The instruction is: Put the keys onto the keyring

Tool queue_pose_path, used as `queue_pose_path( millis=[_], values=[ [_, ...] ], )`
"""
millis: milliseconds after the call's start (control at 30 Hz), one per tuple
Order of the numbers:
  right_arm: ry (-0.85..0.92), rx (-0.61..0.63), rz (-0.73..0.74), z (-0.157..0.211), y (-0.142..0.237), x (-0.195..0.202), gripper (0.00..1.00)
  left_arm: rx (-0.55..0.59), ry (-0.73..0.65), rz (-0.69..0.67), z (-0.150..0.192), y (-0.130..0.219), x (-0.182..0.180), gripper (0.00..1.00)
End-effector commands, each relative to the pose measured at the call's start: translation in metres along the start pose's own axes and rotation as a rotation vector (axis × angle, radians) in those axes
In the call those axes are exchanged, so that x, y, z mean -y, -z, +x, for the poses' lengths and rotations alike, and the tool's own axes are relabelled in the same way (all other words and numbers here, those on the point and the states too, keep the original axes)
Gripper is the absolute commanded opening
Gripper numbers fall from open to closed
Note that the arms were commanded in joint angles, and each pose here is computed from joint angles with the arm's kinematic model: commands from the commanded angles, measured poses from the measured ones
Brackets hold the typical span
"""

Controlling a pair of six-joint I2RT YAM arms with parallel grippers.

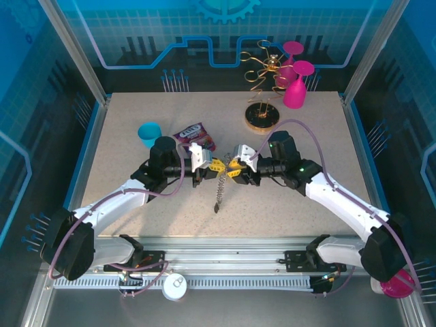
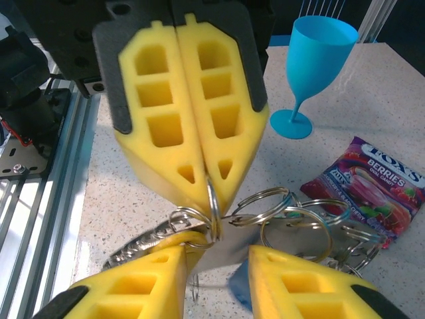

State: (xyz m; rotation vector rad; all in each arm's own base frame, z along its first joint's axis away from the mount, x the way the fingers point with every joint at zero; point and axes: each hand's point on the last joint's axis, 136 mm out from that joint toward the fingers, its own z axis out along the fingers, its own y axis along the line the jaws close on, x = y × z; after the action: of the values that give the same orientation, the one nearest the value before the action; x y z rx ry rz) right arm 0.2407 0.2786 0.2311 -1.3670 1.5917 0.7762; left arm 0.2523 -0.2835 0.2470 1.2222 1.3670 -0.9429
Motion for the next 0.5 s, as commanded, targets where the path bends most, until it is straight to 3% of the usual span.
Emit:
queue_pose_path(
  millis=[0,467],
  values=[
    [0.041,-0.003,0.018,-0.007,0.012,0.001,0.31,0.036,-0.062,0.036,-0.015,-0.001,0.006,0.0],
    [0.027,0.092,-0.026,-0.03,0.003,0.002,0.27,0.039,-0.061,0.052,-0.016,-0.001,0.008,0.0]
  ],
)
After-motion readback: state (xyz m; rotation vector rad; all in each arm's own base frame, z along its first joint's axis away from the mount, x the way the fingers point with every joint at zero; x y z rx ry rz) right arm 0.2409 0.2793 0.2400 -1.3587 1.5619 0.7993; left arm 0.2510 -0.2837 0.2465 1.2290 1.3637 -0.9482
